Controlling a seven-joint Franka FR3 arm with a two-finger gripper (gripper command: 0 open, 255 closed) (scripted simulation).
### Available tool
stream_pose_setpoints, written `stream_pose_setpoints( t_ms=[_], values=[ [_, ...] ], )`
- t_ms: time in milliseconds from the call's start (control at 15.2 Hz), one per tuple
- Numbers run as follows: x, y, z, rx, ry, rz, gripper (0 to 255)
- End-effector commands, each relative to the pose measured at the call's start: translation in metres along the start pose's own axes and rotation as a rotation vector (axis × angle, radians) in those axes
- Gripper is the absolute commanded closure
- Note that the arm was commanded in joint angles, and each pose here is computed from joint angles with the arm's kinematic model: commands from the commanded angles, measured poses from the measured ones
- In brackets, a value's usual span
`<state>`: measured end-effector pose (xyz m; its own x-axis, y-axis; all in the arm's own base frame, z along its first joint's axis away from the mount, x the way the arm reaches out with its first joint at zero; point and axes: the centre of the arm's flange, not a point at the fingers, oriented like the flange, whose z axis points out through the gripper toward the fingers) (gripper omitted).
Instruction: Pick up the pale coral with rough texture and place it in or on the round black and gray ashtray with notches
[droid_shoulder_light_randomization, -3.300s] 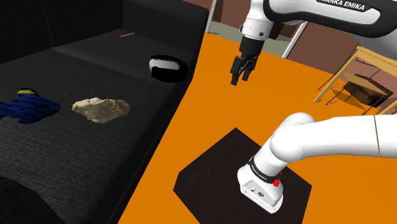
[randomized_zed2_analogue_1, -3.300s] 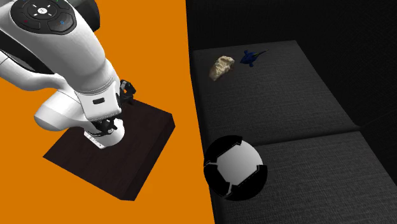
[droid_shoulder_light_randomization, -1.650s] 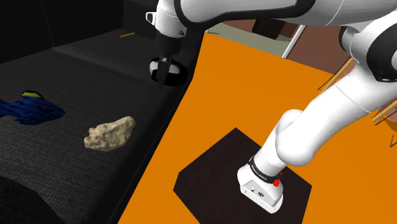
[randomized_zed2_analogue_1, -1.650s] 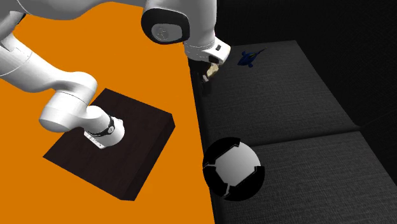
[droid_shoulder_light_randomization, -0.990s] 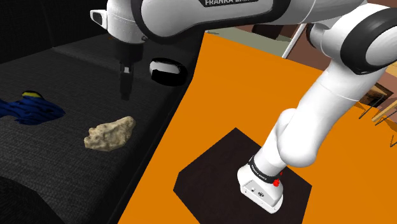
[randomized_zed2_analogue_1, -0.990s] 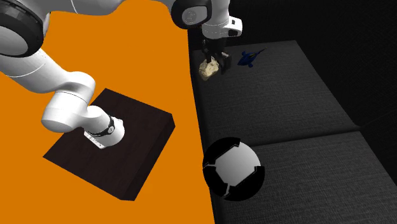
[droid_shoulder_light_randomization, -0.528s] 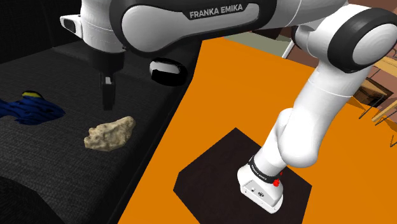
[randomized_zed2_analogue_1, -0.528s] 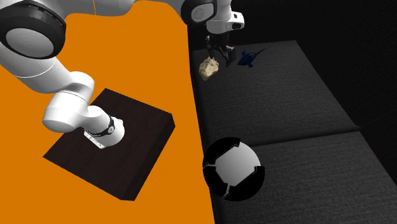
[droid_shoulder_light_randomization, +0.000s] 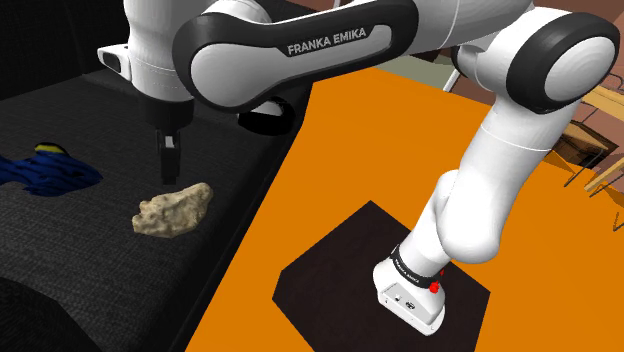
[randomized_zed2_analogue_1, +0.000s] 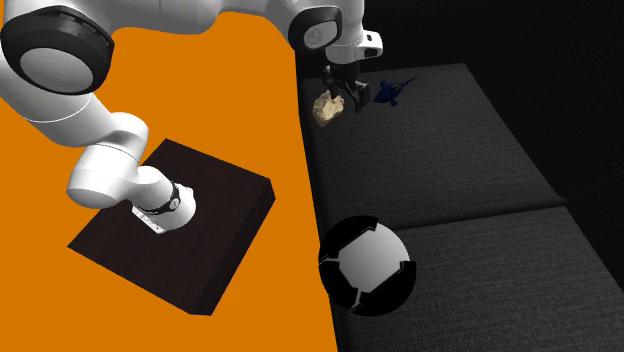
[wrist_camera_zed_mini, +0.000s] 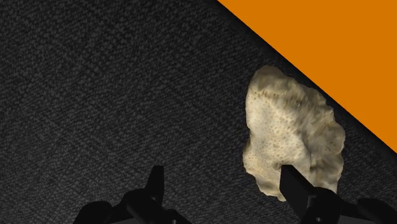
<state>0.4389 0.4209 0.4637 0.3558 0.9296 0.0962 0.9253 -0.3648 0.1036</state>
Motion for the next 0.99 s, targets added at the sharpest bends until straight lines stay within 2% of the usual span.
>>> stream_pose_setpoints(
  t_ms=[0, 198, 264, 858, 924],
  values=[
    [0.0000, -0.0001, 0.0003, 0.000, 0.000, 0.000, 0],
    [0.0000, -0.0001, 0.0002, 0.000, 0.000, 0.000, 0],
    [0.0000, -0.0001, 0.0002, 0.000, 0.000, 0.000, 255],
    [0.0000, -0.0001, 0.0002, 0.000, 0.000, 0.000, 255],
    [0.0000, -0.0001, 0.0002, 0.000, 0.000, 0.000, 0]
  ],
)
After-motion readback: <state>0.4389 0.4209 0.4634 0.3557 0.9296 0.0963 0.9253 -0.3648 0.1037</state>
